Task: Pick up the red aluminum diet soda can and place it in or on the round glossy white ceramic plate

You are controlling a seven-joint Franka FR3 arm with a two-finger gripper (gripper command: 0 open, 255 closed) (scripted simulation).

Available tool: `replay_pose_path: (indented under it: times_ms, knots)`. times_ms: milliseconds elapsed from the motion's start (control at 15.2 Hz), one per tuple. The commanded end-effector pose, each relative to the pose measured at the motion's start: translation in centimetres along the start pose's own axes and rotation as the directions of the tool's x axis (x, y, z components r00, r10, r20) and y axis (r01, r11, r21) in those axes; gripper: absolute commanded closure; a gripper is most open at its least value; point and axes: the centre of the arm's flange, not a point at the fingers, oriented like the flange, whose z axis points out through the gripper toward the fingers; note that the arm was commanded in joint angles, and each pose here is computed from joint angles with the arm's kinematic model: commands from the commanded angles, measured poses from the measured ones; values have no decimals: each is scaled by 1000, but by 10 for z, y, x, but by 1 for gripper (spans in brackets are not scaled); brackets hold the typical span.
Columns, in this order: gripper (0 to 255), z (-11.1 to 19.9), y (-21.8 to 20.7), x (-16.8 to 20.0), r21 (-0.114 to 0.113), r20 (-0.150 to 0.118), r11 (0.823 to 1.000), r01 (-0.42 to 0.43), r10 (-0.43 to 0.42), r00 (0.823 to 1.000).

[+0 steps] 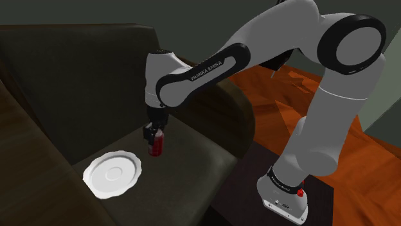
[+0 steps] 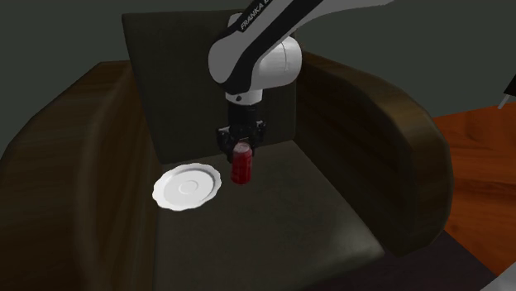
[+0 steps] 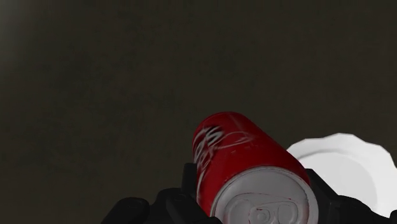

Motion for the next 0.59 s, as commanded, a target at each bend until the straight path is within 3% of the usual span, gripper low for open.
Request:
replay_pose_path:
  times_ms: [0, 396, 528]
  knots:
    - [255, -11, -1, 0, 0, 0, 1000, 0, 0, 1000]
    - [255, -39, -4, -1, 0, 0, 1000, 0, 0, 1000]
    - [255, -41, -26, 14, 0, 0, 1000, 0, 0, 1000]
